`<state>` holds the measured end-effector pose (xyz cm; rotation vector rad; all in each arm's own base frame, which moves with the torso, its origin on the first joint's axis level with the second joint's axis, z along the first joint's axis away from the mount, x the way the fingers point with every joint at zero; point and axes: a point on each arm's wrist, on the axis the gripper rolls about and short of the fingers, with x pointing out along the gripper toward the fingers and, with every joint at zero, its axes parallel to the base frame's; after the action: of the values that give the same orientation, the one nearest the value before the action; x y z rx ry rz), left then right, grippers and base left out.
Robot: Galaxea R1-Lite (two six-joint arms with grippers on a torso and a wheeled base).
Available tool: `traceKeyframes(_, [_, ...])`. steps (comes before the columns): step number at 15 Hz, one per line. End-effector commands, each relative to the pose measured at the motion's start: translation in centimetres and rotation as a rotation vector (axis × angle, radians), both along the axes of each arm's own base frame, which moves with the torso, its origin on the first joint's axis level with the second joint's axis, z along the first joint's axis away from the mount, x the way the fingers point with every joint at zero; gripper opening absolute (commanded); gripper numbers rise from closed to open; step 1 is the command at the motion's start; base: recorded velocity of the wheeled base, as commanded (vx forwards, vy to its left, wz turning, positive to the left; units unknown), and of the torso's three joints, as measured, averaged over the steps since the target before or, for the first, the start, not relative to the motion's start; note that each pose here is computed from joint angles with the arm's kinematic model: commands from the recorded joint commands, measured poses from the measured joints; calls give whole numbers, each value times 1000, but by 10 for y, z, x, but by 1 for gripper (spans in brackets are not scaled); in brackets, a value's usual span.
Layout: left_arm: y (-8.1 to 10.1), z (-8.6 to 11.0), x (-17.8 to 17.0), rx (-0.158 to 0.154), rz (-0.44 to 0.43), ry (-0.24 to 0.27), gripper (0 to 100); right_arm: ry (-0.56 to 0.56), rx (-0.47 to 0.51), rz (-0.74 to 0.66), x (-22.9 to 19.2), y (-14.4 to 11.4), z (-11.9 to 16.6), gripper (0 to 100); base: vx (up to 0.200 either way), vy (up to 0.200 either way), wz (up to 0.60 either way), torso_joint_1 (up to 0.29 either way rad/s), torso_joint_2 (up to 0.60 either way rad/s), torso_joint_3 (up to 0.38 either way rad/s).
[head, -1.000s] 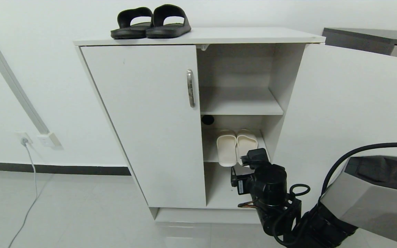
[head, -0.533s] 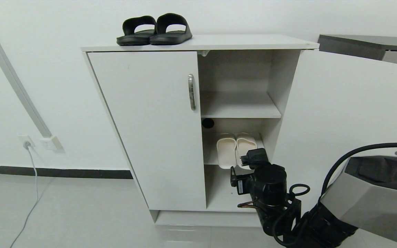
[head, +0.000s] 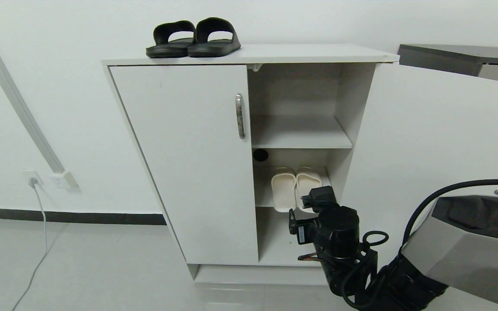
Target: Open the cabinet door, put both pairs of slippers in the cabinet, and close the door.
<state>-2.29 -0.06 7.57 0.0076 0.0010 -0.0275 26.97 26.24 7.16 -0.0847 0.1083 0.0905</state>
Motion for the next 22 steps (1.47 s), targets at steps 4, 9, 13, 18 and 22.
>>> traceKeyframes(4, [0, 0, 0, 0, 0, 2, 0, 0, 0, 0, 0, 0, 0, 100, 0, 200, 0, 5, 6, 4])
traceKeyframes(9, [0, 0, 0, 0, 0, 2, 0, 0, 0, 0, 0, 0, -1, 100, 0, 200, 0, 1, 0, 8])
traceKeyframes(13, [0, 0, 0, 0, 0, 2, 0, 3, -3, 3, -1, 0, -2, 100, 0, 200, 0, 2, 0, 4])
traceKeyframes(18, [0, 0, 0, 0, 0, 2, 0, 2, 1, 14, -3, -1, -3, 100, 0, 120, 0, 0, 1, 0])
traceKeyframes(22, [0, 0, 0, -2, 0, 2, 0, -2, 20, 82, -7, -3, -5, 100, 0, 0, 0, 0, 0, 0])
